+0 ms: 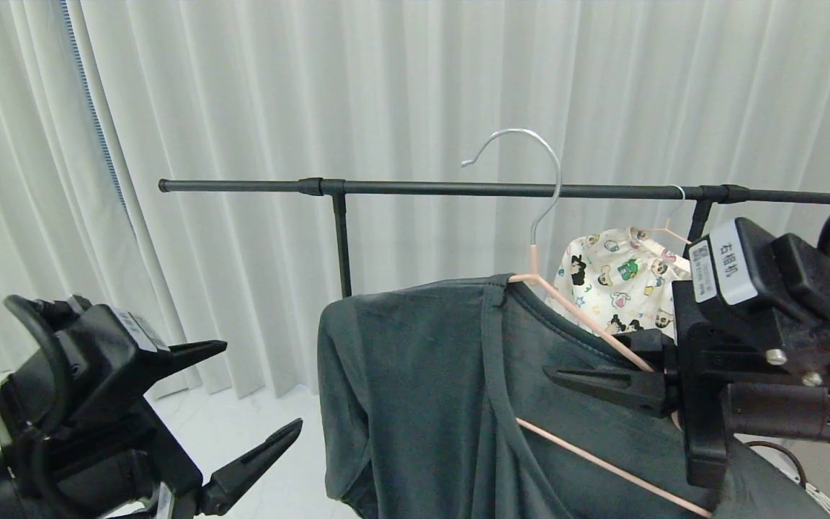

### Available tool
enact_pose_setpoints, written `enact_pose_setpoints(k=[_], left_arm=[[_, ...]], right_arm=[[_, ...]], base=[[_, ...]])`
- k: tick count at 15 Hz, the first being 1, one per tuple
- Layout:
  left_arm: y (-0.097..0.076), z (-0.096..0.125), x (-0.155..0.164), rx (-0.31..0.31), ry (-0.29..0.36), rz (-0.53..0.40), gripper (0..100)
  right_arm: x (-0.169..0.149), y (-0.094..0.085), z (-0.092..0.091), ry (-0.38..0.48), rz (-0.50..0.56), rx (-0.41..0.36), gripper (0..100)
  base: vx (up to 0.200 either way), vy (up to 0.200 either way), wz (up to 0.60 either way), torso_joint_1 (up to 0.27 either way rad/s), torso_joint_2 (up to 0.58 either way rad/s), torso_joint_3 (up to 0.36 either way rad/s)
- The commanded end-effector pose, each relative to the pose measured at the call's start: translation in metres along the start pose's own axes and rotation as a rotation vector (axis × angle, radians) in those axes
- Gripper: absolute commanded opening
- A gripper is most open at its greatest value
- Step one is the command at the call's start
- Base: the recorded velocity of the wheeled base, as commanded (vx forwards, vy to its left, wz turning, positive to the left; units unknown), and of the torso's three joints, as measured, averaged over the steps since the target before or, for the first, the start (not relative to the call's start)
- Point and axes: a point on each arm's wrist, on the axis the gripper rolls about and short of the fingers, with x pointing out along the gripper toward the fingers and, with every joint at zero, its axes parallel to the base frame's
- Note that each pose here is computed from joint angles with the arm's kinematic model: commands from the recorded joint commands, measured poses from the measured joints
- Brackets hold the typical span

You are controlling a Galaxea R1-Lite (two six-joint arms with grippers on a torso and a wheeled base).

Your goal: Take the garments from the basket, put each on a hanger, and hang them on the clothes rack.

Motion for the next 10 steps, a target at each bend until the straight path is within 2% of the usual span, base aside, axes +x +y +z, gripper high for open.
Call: enact_pose_setpoints(k=[1,2,4,6,10], left_arm=[[0.008,-0.024,0.012,-0.061,0.133,0.048,100],[0.01,-0.029,0.021,-0.093,0.179,0.045,100],[0.009,-0.033,0.033,-0.101,0.209,0.002,100],[0.01,-0.035,0.046,-0.113,0.199,-0.052,100],[0.022,-0.038,0.062,-0.132,0.173,-0.001,100]], right_arm=[[-0.009,-0.001,0.003,-0.02,-0.015,-0.007,0],[-0.01,0.0,0.004,-0.025,-0.014,-0.018,0],[-0.013,0.001,0.007,-0.037,-0.008,-0.037,0],[-0.016,0.007,0.01,-0.052,0.02,-0.05,0],[-0.019,0.016,0.014,-0.064,0.055,-0.063,0]], base=[[0.0,0.0,0.0,0.0,0.0,0.0],[0.0,0.0,0.0,0.0,0.0,0.0],[0.0,0.0,0.0,0.0,0.0,0.0],[0.0,0.0,0.0,0.0,0.0,0.0],[0.0,0.0,0.0,0.0,0.0,0.0]])
